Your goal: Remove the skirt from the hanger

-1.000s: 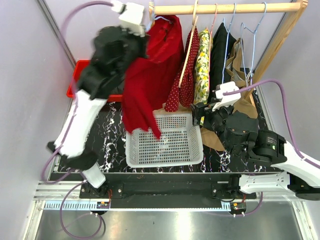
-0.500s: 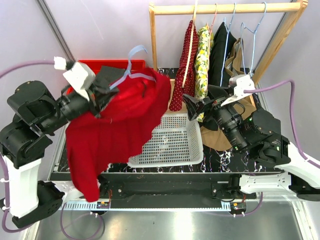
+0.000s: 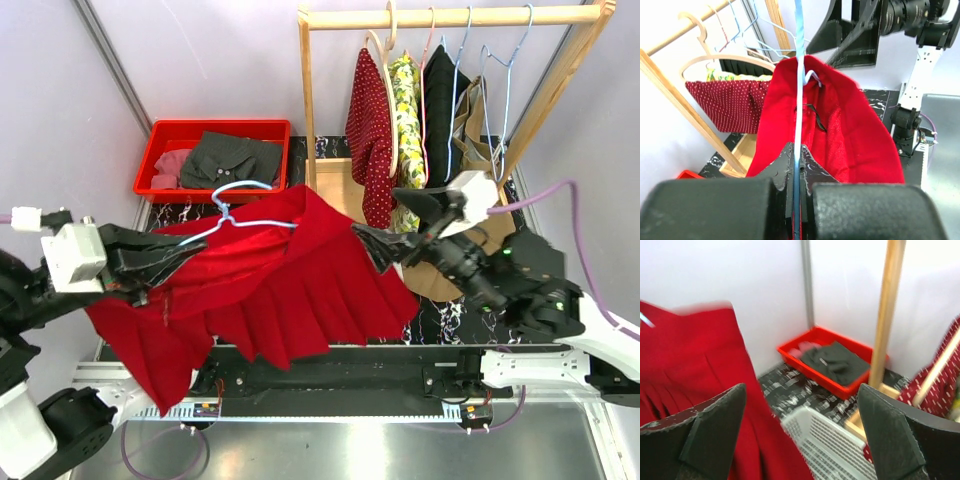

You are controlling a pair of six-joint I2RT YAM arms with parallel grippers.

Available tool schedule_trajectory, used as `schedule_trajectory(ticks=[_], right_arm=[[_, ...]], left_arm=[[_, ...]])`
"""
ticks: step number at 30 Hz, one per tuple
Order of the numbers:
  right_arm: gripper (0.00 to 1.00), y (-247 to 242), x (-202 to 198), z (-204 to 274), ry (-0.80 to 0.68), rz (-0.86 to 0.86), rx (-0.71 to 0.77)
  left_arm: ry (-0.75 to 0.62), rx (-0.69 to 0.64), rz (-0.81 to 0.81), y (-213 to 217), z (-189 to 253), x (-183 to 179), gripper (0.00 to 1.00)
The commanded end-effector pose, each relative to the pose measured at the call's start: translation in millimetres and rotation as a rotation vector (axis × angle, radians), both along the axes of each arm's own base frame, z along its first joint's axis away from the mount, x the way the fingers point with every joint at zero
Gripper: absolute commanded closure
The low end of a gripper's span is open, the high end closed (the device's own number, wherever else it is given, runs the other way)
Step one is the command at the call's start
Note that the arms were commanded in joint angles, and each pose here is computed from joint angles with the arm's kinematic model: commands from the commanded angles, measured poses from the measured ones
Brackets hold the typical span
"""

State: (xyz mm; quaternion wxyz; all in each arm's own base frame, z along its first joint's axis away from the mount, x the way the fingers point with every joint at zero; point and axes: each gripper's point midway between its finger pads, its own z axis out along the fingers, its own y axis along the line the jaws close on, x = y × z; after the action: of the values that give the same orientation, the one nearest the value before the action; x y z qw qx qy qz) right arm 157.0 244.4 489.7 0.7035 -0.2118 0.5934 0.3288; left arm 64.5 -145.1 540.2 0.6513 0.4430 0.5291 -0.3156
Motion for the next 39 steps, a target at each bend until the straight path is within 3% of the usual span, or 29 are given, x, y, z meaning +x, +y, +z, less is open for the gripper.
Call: schedule_trajectory(ticks=[1,13,22,29,39], right_arm=[[0.00,-0.4,-24.2,47.3,-0.022,0.140,0.151],[0.00,64.7,-23.3,27.1,0.031,0.232,0.080],[0.03,68.3,-18.2,23.3,0.039,0.210,0.076],[0.20,60.2,-18.0,25.7,0.052,0.198,0.104],[0.69,47.8,-13.3,23.8,0.071,0.152,0.131]], left_arm=[[-0.063,-0.038,-0.013,-12.7,18.2,14.4,1.00],[-0.033,-0.041,0.003,-17.8,16.2,25.5,1.00],[-0.034,-0.047,0.012,-15.4,16.5,24.3,1.00],[-0.029,-0.043,0.040,-13.5,13.1,29.4,1.00],[-0.041,-0.054,0.064,-10.8,17.2,32.4,1.00]])
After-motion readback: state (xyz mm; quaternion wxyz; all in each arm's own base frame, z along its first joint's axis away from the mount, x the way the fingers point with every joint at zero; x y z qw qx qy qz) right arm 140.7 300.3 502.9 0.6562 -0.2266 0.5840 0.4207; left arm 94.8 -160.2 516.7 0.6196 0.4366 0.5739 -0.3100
